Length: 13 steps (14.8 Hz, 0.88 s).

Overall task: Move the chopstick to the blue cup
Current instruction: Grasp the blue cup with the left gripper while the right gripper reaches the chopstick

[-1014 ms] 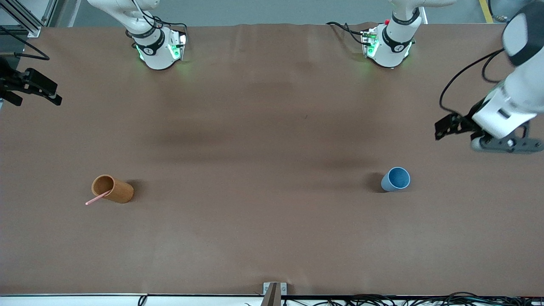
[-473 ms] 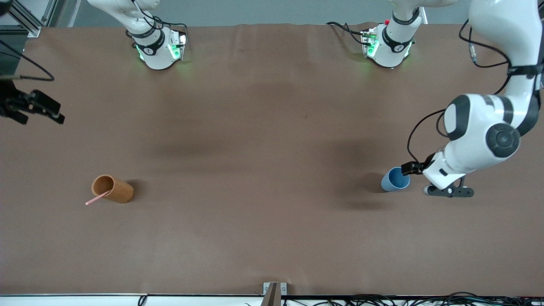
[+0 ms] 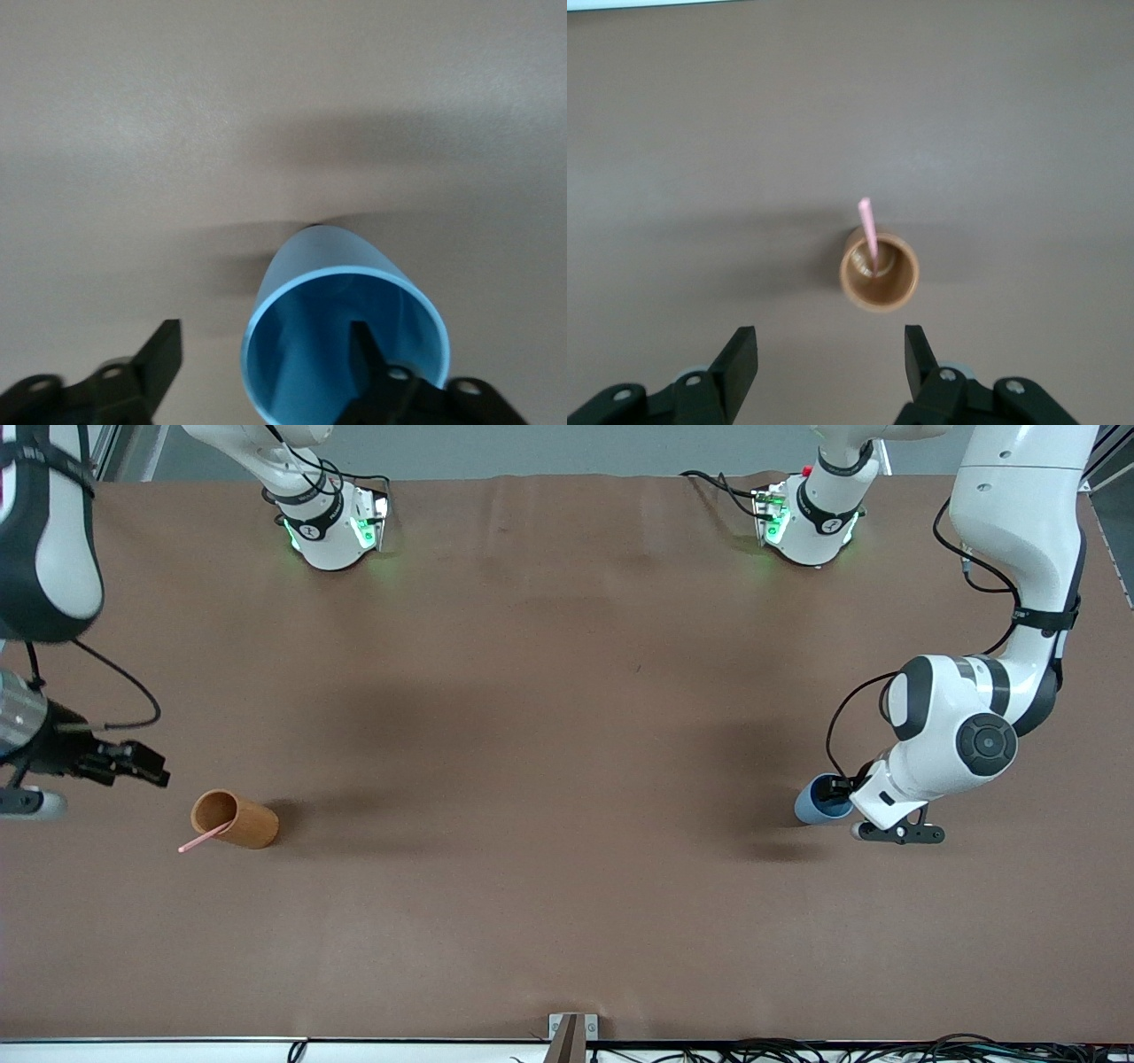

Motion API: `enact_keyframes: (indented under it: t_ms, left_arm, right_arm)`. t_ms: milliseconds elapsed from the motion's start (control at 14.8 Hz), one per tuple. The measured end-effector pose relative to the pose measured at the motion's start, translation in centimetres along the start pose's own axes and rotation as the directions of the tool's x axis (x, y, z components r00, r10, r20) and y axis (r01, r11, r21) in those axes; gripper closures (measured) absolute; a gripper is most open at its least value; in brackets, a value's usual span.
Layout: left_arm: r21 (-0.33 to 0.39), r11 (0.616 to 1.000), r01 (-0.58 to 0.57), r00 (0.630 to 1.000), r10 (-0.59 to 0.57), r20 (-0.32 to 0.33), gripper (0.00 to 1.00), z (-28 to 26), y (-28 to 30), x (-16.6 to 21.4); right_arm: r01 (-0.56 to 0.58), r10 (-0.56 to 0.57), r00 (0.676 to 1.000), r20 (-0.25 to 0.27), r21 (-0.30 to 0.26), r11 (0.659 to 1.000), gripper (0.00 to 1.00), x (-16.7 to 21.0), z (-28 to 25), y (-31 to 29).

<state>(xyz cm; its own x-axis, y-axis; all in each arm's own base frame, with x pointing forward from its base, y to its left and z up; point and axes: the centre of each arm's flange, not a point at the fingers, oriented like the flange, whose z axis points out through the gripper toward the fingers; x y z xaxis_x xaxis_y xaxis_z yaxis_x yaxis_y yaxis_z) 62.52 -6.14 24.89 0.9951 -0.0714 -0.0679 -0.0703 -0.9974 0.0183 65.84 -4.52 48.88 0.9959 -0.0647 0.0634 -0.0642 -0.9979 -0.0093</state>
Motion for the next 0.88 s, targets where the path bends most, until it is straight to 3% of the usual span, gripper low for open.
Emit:
enact_keyframes:
  t_ms: [338,405,473,608,676,811,878]
  left_arm:
    - [0.0,1.0,-0.007,1.0,0.007,-0.004,0.73,0.2,0.0,0.0]
    - [0.0,1.0,-0.01,1.0,0.01,-0.009,0.84,0.1,0.0,0.1]
    - [0.0,1.0,-0.014,1.0,0.014,-0.021,0.94,-0.4,0.0,0.4]
    - [-0.001,1.0,-0.018,0.999,0.018,-0.049,0.96,-2.0,0.3,1.3]
    - [-0.002,1.0,-0.017,0.998,0.016,-0.053,0.96,-3.2,0.5,1.8]
    - [-0.012,1.0,0.023,0.999,-0.024,-0.045,0.96,-6.5,1.7,2.8]
    - [-0.025,0.998,0.061,0.997,-0.062,-0.04,0.96,-8.3,3.4,3.2]
  right_arm:
    - [-0.012,0.013,0.999,0.033,-0.01,1.0,0.37,2.4,9.4,0.9]
    - [-0.012,0.012,1.0,0.027,-0.011,1.0,0.44,2.7,10.5,0.8]
    - [-0.011,0.012,1.0,0.014,-0.012,1.0,0.44,3.0,11.3,0.9]
    - [-0.012,0.012,1.0,0.002,-0.013,1.0,0.54,3.3,11.9,0.9]
    - [-0.012,0.012,1.0,0.002,-0.013,1.0,0.54,3.3,11.9,0.9]
    - [-0.012,0.012,1.0,-0.004,-0.013,1.0,0.68,3.4,11.7,0.9]
    - [-0.012,0.012,1.0,-0.007,-0.013,1.0,0.69,3.5,11.5,0.9]
